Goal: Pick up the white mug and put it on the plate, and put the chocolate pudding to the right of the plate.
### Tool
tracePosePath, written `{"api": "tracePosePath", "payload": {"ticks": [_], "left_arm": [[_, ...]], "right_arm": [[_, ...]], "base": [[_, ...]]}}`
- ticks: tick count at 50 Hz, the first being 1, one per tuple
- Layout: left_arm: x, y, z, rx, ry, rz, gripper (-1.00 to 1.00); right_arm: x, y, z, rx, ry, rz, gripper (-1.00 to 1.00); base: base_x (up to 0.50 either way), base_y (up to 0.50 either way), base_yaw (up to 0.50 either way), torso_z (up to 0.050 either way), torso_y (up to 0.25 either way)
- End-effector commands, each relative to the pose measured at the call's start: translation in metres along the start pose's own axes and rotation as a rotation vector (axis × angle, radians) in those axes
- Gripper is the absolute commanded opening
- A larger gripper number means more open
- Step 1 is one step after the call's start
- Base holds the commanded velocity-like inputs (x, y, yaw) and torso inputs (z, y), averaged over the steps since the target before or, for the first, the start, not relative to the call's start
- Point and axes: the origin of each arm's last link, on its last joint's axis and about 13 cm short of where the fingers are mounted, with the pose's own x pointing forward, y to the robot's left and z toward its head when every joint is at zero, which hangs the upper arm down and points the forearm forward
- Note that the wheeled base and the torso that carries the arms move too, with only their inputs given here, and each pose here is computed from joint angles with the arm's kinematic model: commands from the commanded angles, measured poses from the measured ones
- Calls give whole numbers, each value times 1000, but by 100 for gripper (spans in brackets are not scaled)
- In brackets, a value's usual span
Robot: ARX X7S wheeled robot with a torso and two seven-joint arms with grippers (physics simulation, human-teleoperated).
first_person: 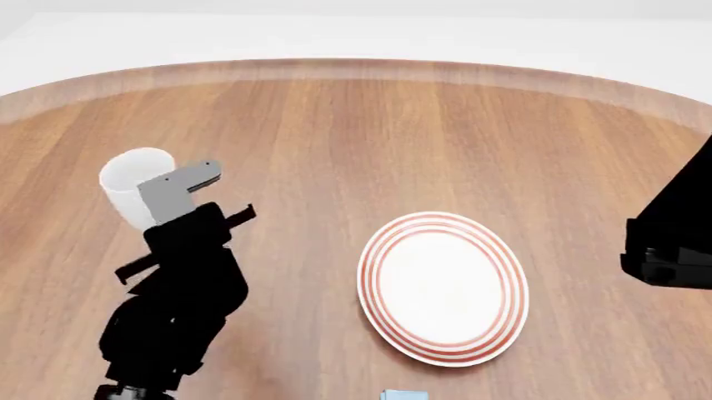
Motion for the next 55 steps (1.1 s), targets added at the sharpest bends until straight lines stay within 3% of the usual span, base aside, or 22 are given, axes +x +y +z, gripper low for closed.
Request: {"api": "tracePosePath", "payload": {"ticks": [1,5,14,19,26,37,44,49,53,55], "left_arm": [[-50,3,49,165,-307,-512,-100],[-70,8,64,294,-412,-715,-100],[-90,6,74,405,-470,-1008,-100],[-92,3,81,419,-397,-1164,-100],[-90,-6,92,471,-376,-1276,-100],[-77,-26,109,558,-311,-1321,-100],[-75,-40,114,697,-317,-1376,-100],[-75,-48,116,686,-223,-1461,-100],[-80,-53,115,740,-171,-1524,-100],[-82,-54,115,712,-136,-1559,-100]], "right_arm": [[0,-3,4,-26,-23,-8,100],[1,-3,6,-27,-23,-8,100],[1,-4,6,-30,-24,-12,100],[1,-4,5,-29,-24,-13,100],[1,-5,6,-29,-26,-14,100],[0,-5,3,-28,-25,-14,100],[0,-5,3,-28,-25,-14,100],[0,-6,4,-32,-26,-16,100],[0,-7,4,-33,-26,-18,100],[0,-7,4,-32,-26,-18,100]], "base": [[0,0,0,0,0],[0,0,0,0,0],[0,0,0,0,0],[0,0,0,0,0],[0,0,0,0,0],[0,0,0,0,0],[0,0,0,0,0],[0,0,0,0,0],[0,0,0,0,0],[0,0,0,0,0]]}}
